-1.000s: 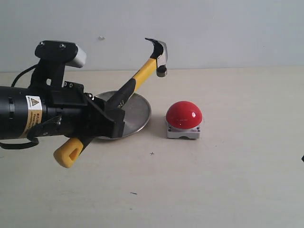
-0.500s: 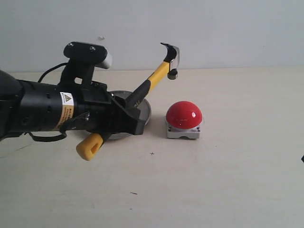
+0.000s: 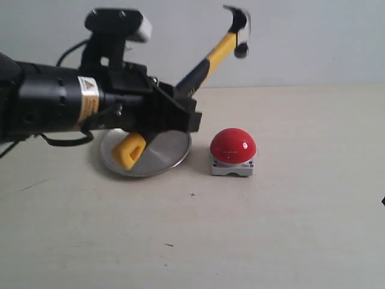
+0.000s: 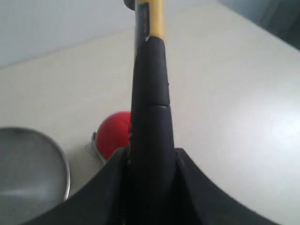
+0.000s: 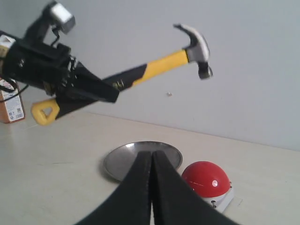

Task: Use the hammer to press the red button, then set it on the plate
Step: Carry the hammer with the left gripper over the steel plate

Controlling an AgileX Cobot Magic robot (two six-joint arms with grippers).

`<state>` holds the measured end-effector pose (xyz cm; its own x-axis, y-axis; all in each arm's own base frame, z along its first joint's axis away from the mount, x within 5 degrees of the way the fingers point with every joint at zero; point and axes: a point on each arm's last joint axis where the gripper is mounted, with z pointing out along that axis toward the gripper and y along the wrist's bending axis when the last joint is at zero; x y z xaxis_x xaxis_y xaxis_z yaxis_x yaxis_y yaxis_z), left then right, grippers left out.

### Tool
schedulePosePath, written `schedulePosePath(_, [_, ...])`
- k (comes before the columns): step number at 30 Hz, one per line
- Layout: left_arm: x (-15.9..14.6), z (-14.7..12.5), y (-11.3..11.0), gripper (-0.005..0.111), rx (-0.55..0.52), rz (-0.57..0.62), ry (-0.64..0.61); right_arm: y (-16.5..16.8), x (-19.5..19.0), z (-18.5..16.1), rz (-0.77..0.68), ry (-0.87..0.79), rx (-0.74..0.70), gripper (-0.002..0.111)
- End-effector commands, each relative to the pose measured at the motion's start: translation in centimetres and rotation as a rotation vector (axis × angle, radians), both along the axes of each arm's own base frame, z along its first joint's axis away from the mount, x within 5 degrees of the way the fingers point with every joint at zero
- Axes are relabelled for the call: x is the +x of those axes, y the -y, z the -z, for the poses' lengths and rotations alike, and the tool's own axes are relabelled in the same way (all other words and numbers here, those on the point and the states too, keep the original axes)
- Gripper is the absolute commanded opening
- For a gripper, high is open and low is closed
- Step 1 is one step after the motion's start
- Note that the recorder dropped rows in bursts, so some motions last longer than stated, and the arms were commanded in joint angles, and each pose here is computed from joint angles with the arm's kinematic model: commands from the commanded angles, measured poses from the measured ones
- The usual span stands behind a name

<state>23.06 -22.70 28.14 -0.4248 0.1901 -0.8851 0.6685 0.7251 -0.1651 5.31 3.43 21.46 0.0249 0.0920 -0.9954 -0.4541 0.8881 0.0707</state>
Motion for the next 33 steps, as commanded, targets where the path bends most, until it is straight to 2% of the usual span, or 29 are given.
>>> schedulePosePath(1, [-1.5, -4.7, -1.5, 0.000, -0.101, -0.023, 0.113, 0.0, 0.0, 0.2, -0.003, -0.002, -0.002, 0.000])
schedulePosePath(4, [-1.2, -3.7, -1.2, 0.000, -0.081, -0.015, 0.088, 0.0, 0.0, 0.2, -0.003, -0.002, -0.002, 0.000])
schedulePosePath(5, [-1.0, -2.5, -0.9, 0.000, -0.059, -0.012, 0.056, 0.0, 0.0, 0.2, -0.003, -0.002, -0.002, 0.000])
schedulePosePath(8, [-0.3, 3.2, 0.3, 0.000, 0.042, 0.017, -0.106, 0.0, 0.0, 0.2, -0.003, -0.002, -0.002, 0.000])
schedulePosePath(9, [-0.1, 7.0, 0.6, 0.000, 0.110, 0.001, -0.211, 0.0, 0.0, 0.2, -0.003, -0.002, -0.002, 0.000])
schedulePosePath(10, [0.1, 9.0, 0.8, 0.000, 0.145, -0.013, -0.265, 0.0, 0.0, 0.2, -0.003, -0.002, -0.002, 0.000])
schedulePosePath(12, [0.3, 12.5, 1.2, 0.000, 0.217, 0.001, -0.348, 0.0, 0.0, 0.2, -0.003, -0.002, -0.002, 0.000])
schedulePosePath(14, [0.0, 14.0, 1.9, 0.000, 0.238, 0.091, -0.401, 0.0, 0.0, 0.2, -0.003, -0.002, -0.002, 0.000])
schedulePosePath(17, [0.0, 12.3, 2.0, 0.000, 0.201, 0.099, -0.361, 0.0, 0.0, 0.2, -0.003, -0.002, -0.002, 0.000])
schedulePosePath(26, [-0.9, 1.7, -0.8, 0.000, 0.030, -0.016, -0.045, 0.0, 0.0, 0.2, -0.003, -0.002, -0.002, 0.000])
schedulePosePath(33, [-2.8, -3.2, -2.9, 0.000, -0.076, -0.030, 0.085, 0.0, 0.0, 0.2, 0.005, -0.004, -0.001, 0.000])
